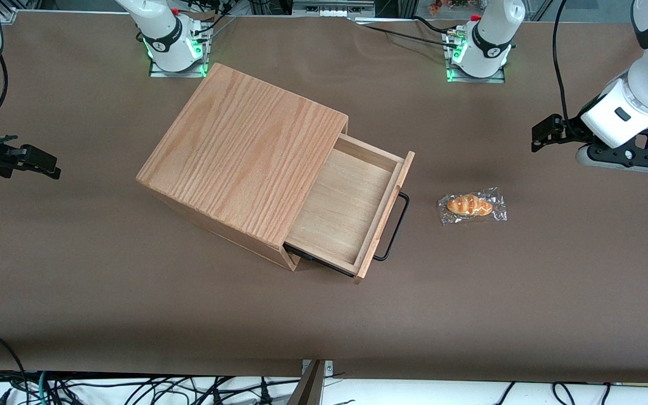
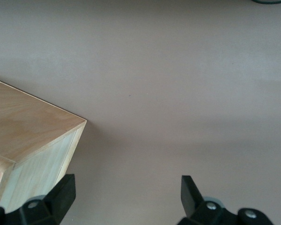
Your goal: Open top drawer with left arm
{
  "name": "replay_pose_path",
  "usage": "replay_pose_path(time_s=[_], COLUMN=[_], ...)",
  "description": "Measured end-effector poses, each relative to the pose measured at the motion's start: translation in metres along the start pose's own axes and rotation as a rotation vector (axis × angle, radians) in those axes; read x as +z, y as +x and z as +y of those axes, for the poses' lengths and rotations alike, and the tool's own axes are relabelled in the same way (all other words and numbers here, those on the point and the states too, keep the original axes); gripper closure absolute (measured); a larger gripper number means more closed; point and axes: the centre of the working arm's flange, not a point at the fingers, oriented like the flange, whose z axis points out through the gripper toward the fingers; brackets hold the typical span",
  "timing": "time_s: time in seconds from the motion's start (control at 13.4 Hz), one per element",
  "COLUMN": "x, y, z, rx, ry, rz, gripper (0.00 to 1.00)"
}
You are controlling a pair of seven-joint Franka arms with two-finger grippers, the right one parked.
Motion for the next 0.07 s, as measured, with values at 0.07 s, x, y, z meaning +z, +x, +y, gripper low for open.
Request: replay_pose_path(time_s=[0.07], x=[-0.0014], y=[0.0006], z=[0.0000], rx=[0.000], ry=[0.000], rz=[0.003], gripper=[0.00])
